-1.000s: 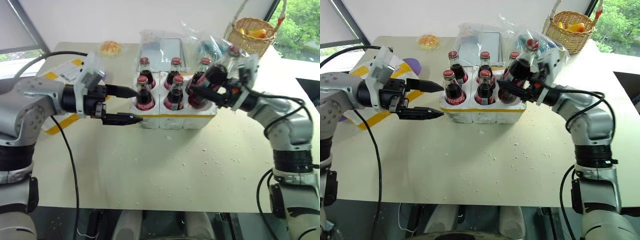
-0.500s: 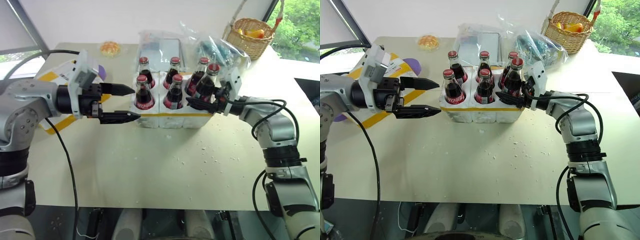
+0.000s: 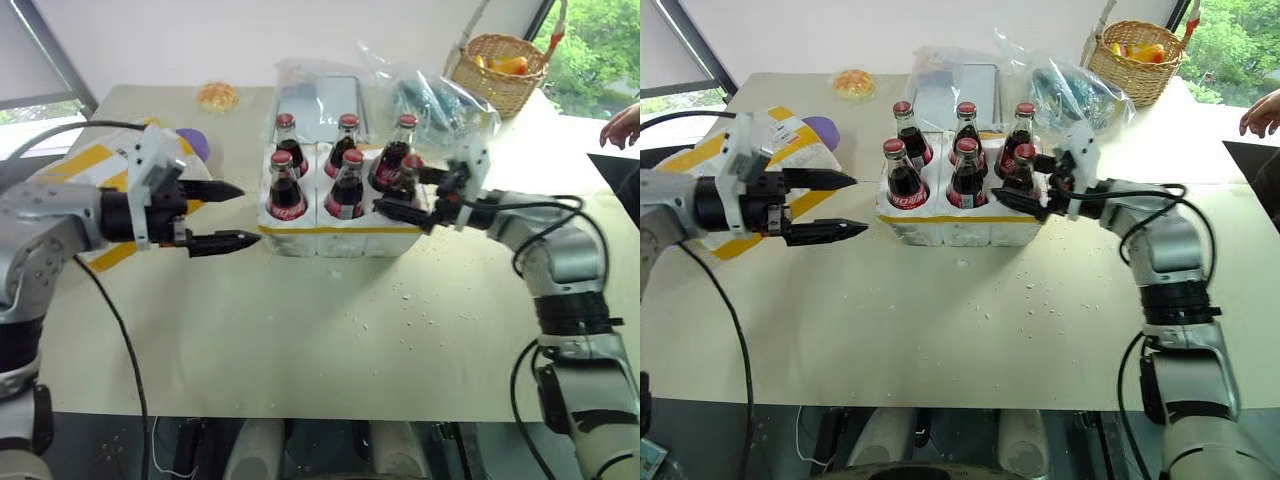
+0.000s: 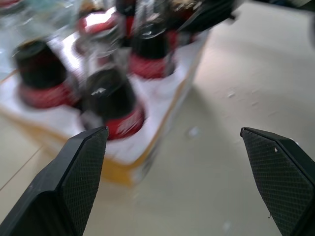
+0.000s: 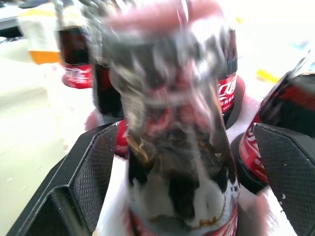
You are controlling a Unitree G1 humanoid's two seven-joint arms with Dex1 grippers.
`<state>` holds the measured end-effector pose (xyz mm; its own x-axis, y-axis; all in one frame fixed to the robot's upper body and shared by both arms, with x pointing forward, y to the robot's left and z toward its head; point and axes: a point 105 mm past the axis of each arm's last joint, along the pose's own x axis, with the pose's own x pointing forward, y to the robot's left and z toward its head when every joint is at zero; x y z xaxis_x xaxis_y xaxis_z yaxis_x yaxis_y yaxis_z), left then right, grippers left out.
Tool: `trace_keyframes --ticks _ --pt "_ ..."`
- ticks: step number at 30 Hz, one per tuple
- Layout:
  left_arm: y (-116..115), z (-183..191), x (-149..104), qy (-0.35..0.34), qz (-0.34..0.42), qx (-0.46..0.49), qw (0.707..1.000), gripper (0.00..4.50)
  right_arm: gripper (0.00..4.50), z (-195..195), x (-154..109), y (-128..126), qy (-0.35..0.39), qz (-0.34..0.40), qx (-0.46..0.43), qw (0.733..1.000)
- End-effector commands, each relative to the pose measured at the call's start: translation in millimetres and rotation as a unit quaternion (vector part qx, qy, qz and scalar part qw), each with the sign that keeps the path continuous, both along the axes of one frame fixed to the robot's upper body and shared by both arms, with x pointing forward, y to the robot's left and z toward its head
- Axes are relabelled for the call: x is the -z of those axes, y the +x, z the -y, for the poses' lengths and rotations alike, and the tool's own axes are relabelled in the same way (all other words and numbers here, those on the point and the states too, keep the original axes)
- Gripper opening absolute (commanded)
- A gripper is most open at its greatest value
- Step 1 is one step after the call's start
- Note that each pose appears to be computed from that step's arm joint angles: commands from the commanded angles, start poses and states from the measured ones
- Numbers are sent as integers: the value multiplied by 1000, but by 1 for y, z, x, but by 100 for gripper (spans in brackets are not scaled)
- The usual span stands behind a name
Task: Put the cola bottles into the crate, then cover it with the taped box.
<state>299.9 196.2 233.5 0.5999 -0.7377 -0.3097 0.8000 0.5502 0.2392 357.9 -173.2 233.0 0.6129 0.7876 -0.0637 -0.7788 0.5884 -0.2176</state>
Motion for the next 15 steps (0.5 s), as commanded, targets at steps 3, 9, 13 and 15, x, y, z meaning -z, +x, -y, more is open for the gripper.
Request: trace_keyframes --ticks 3,9,13,15 --pt "5 -78 -8 81 84 -211 971 450 443 34 -46 -37 -42 54 -12 998" --pt "-8 -151 11 195 120 -357 906 450 443 54 -61 -66 -54 29 -41 997" --pt "-14 -181 33 284 132 -395 864 450 443 52 -76 -71 -52 56 -34 996" --pt "-16 -193 45 335 134 -398 843 450 443 47 -82 -72 -44 69 -35 996"
